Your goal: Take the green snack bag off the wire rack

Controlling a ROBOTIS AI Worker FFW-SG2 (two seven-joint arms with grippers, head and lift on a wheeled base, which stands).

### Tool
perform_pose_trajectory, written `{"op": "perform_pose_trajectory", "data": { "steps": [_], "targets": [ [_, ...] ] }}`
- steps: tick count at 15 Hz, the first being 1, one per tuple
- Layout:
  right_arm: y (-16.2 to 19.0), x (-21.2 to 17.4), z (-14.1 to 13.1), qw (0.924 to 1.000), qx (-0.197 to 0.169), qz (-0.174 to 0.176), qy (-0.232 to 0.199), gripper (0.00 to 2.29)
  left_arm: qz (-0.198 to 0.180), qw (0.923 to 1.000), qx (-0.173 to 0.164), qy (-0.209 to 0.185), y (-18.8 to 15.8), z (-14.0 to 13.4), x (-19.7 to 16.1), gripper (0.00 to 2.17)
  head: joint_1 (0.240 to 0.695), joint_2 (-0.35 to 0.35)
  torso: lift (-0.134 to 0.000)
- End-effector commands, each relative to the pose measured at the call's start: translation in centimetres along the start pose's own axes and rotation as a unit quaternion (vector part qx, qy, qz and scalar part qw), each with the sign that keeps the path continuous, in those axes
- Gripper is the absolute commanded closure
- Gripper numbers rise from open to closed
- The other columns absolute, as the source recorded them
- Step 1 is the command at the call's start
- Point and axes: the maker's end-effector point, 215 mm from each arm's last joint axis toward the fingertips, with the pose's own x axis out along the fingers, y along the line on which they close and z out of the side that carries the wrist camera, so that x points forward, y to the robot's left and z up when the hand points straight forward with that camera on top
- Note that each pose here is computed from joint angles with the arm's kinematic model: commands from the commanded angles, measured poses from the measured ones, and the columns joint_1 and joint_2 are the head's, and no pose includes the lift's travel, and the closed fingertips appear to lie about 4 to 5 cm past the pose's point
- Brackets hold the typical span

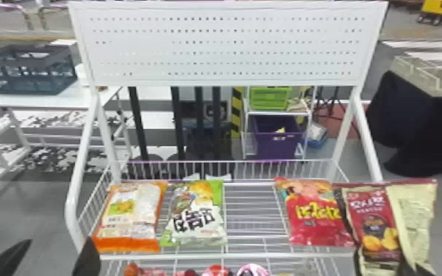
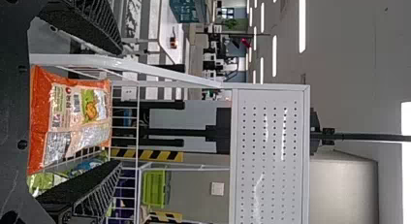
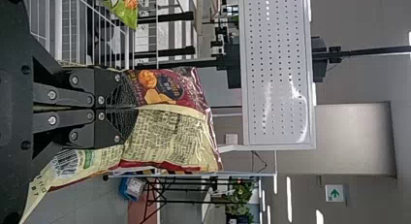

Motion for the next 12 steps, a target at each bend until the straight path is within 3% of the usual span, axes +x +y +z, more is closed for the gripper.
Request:
{"op": "perform_pose_trajectory", "data": {
  "steps": [1,9,12],
  "targets": [
    [0.0,0.0,0.1,1.0,0.0,0.0,-0.001,2.24,0.0,1.0,0.0,0.0,0.0,0.0,0.0,0.08,0.499,0.0,0.0],
    [-0.1,0.0,-0.1,1.0,0.0,-0.001,0.001,2.24,-0.001,1.0,-0.002,-0.001,-0.2,0.0,0.1,0.08,0.499,0.0,0.0],
    [0.3,0.3,-0.1,1.0,0.004,0.001,-0.002,2.24,-0.041,0.9991,-0.009,0.006,-5.2,-2.3,1.7,0.08,0.499,0.0,0.0]
  ]
}}
